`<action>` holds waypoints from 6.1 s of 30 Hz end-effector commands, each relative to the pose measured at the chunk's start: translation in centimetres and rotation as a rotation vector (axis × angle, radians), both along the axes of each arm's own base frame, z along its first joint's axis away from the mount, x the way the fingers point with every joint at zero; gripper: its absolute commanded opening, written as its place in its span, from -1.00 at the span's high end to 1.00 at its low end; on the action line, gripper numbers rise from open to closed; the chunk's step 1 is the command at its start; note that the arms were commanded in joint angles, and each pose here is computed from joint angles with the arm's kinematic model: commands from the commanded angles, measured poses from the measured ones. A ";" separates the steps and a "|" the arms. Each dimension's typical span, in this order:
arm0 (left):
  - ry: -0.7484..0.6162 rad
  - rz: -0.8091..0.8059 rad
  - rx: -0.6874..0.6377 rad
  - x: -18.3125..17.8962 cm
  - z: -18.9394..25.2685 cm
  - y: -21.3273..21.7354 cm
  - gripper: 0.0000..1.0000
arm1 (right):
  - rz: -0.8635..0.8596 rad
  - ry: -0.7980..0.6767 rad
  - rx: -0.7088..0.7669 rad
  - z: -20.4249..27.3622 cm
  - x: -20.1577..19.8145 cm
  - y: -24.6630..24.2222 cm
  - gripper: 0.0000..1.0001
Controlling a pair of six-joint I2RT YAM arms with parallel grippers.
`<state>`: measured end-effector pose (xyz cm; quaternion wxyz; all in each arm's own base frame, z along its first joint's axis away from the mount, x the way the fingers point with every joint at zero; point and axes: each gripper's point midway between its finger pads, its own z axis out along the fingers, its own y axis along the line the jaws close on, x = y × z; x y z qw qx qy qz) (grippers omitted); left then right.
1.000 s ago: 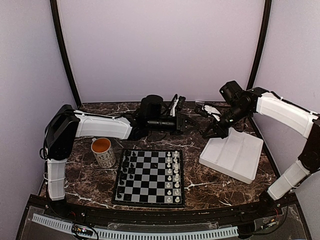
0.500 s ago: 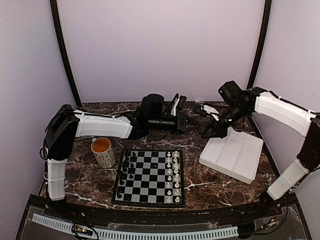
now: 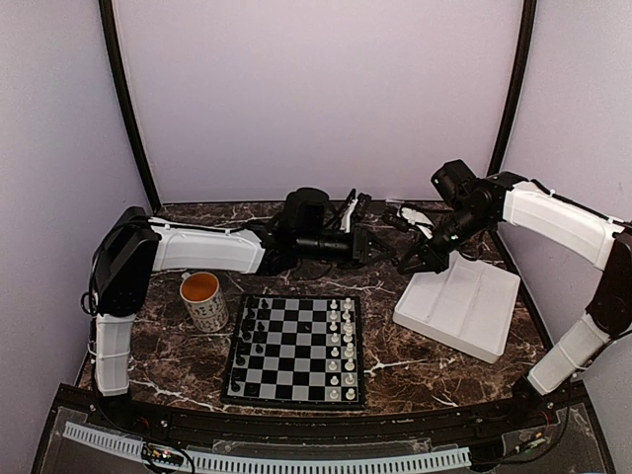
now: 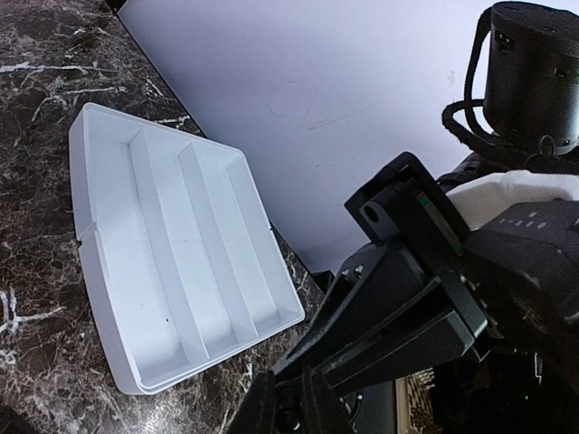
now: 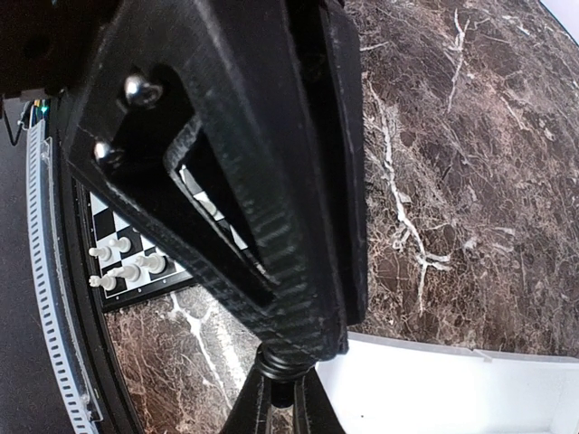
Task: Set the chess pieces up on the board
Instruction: Pick up the pawn from the chess pile, then place the pawn on c7, then pass from the right arm to the left
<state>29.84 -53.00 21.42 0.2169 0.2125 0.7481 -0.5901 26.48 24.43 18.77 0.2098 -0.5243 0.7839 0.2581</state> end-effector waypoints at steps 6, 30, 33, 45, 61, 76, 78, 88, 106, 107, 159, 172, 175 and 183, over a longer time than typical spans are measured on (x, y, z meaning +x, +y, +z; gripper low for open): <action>-0.102 0.008 0.004 -0.2 2.8 0.3 0.88 | 0.008 0.001 0.009 -0.2 -0.3 0.3 0.87; -0.295 0.193 0.853 -10.0 -9.3 25.0 0.91 | -0.002 -0.013 -0.035 -3.2 -0.7 -0.8 0.86; -0.303 0.179 0.921 -11.3 -11.0 25.9 0.92 | -0.002 -0.010 -0.039 -3.3 -0.6 -0.8 0.86; -0.311 0.144 1.047 -13.3 -14.5 27.6 0.91 | -0.008 -0.011 -0.043 -3.0 -0.4 -0.8 0.85; -0.285 0.098 1.022 -13.8 -16.6 26.5 0.92 | -0.005 -0.003 -0.044 -3.3 -0.3 -0.7 0.85; -0.275 0.088 1.036 -13.6 -17.9 25.9 0.88 | -0.004 0.005 -0.046 -3.5 -0.4 -0.7 0.85; -0.271 0.085 1.046 -13.6 -18.1 26.0 0.86 | -0.005 0.005 -0.047 -3.5 -0.5 -0.7 0.85; -0.269 0.097 1.078 -13.7 -18.1 26.9 0.78 | -0.006 0.004 -0.046 -3.4 -0.5 -0.8 0.85; -0.255 0.112 1.123 -14.0 -18.1 28.1 0.84 | -0.005 0.006 -0.040 -3.4 -0.6 -0.7 0.84; -0.258 0.121 1.130 -13.9 -18.1 28.3 0.85 | -0.004 0.007 -0.040 -3.4 -0.7 -0.7 0.84; -0.084 0.147 0.073 -4.3 1.8 8.3 0.18 | 0.213 -0.114 -0.076 0.5 -2.3 6.5 0.82; 0.012 0.035 0.010 -4.9 0.8 6.4 0.27 | 0.236 -0.140 -0.094 0.7 -2.5 7.5 0.81; 0.024 0.032 0.009 -4.8 0.5 6.3 0.31 | 0.240 -0.143 -0.091 0.8 -2.6 7.5 0.81; 0.061 0.017 -0.021 -4.5 0.2 6.0 0.42 | 0.253 -0.155 -0.081 1.2 -3.1 7.6 0.81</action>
